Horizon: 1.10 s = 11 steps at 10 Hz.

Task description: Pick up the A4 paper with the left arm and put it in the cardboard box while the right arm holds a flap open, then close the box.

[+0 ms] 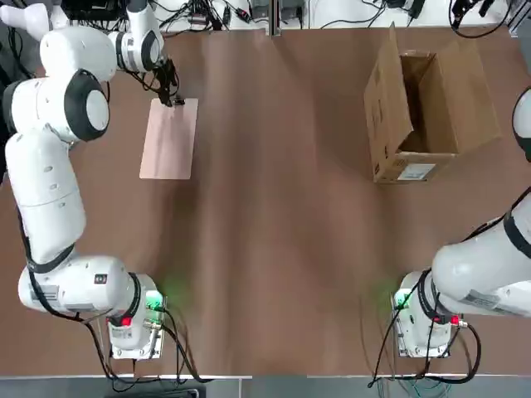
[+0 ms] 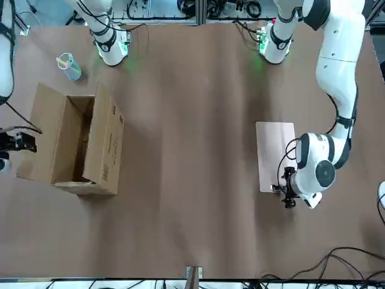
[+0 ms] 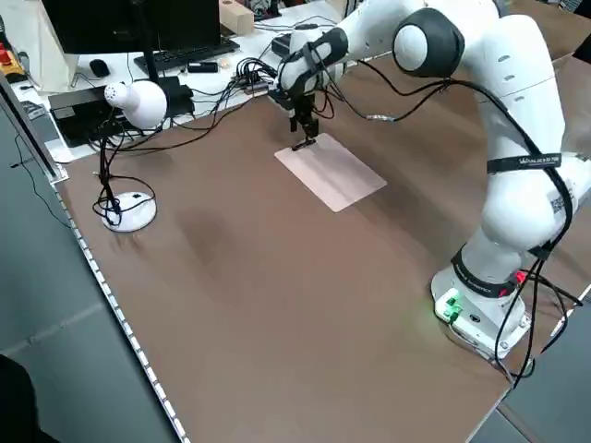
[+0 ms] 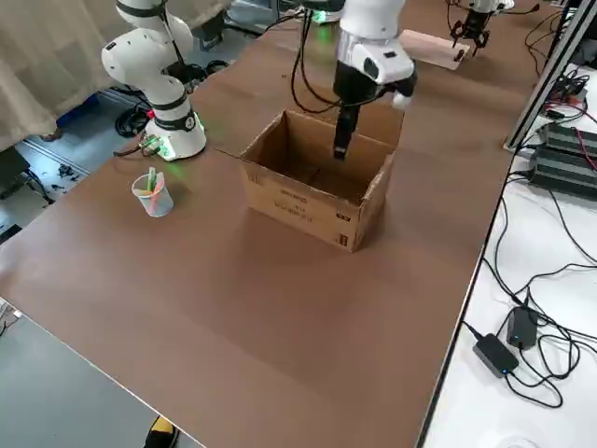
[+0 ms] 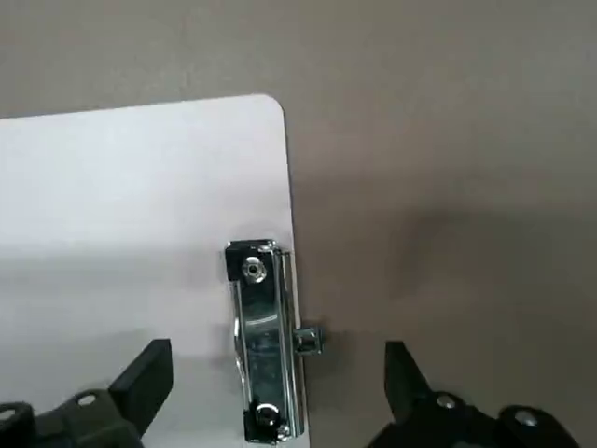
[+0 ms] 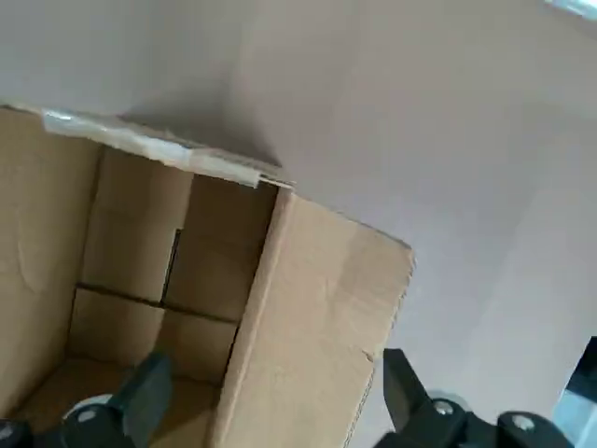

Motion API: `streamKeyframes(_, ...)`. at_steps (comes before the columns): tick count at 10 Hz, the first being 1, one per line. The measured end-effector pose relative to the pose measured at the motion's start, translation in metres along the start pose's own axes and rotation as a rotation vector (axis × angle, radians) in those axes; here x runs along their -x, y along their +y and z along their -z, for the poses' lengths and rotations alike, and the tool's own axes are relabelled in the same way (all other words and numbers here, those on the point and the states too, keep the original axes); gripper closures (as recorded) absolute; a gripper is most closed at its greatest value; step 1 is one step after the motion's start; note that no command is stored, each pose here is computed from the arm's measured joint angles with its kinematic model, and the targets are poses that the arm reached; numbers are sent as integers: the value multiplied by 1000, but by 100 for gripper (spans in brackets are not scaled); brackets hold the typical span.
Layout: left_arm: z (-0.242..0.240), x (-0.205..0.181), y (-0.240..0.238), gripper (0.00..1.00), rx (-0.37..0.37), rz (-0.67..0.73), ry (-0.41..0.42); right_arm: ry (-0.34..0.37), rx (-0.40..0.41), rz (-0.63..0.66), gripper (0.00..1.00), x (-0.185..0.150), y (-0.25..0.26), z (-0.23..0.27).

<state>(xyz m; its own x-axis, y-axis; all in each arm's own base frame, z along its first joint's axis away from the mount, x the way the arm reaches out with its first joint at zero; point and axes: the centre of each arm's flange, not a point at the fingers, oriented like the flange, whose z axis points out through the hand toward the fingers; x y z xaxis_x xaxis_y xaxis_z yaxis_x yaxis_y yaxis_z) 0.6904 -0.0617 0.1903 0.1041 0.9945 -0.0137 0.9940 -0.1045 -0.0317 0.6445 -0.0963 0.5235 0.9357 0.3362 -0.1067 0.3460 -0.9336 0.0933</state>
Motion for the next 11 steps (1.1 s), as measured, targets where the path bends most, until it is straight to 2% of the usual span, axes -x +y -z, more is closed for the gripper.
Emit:
streamKeyframes(3, -6, 1, 0, 1, 9, -2, 1, -21, -16, 326, 0, -4, 4, -17)
streamKeyframes(6, -8, 0, 0, 18, 11, -4, 6, -42, -53, 511, 0, -27, 0, -64)
streamKeyframes(8, -8, -3, 0, 32, 10, -1, 6, 1, -33, 769, 0, -48, -10, -80)
streamKeyframes(11, -9, -3, 0, 42, 10, 0, 6, 28, -16, 920, 0, -61, -7, -102)
